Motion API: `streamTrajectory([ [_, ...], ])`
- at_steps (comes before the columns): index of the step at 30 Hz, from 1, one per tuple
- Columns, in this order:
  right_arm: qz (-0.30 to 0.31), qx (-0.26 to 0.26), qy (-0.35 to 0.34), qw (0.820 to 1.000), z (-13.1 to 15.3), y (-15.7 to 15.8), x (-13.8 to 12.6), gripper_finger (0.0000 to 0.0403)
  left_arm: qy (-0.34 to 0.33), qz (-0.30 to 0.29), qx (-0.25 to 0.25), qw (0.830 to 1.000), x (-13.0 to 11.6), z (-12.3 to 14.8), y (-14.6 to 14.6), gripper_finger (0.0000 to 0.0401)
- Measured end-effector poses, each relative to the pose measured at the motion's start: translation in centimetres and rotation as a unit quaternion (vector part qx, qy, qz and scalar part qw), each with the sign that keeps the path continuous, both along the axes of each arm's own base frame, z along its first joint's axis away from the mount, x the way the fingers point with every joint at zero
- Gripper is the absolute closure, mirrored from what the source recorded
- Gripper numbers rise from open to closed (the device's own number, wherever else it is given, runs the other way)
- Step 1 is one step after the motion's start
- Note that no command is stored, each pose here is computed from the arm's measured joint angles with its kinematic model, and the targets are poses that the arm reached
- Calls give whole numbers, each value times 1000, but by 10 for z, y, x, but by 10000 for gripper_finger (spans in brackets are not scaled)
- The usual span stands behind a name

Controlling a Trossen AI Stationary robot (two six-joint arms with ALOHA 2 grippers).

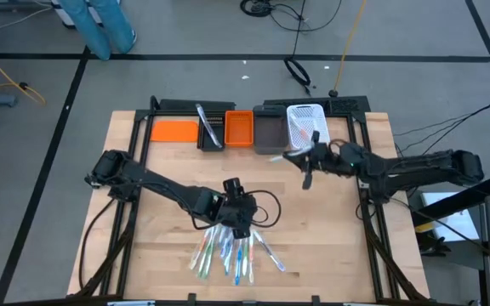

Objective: Pick & Place Toothbrushes
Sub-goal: Put the green toothbrush into the black bin

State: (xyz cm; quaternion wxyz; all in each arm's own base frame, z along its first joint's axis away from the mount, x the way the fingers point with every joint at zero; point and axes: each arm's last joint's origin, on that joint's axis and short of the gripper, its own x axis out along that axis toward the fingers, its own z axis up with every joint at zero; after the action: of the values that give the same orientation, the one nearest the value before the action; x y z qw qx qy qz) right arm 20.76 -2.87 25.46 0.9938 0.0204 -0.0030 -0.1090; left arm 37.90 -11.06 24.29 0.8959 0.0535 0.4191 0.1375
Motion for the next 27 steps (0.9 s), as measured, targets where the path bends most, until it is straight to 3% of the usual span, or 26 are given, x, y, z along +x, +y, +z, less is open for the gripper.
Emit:
streamTrajectory([
  [11, -32, 72, 34, 996, -17, -63, 1, 388, -9, 3, 2, 1000, 2, 1, 3, 127],
  [27, -43, 137, 79, 986, -32, -146, 31, 388, -11, 13, 7, 1000, 6, 2, 14, 128],
])
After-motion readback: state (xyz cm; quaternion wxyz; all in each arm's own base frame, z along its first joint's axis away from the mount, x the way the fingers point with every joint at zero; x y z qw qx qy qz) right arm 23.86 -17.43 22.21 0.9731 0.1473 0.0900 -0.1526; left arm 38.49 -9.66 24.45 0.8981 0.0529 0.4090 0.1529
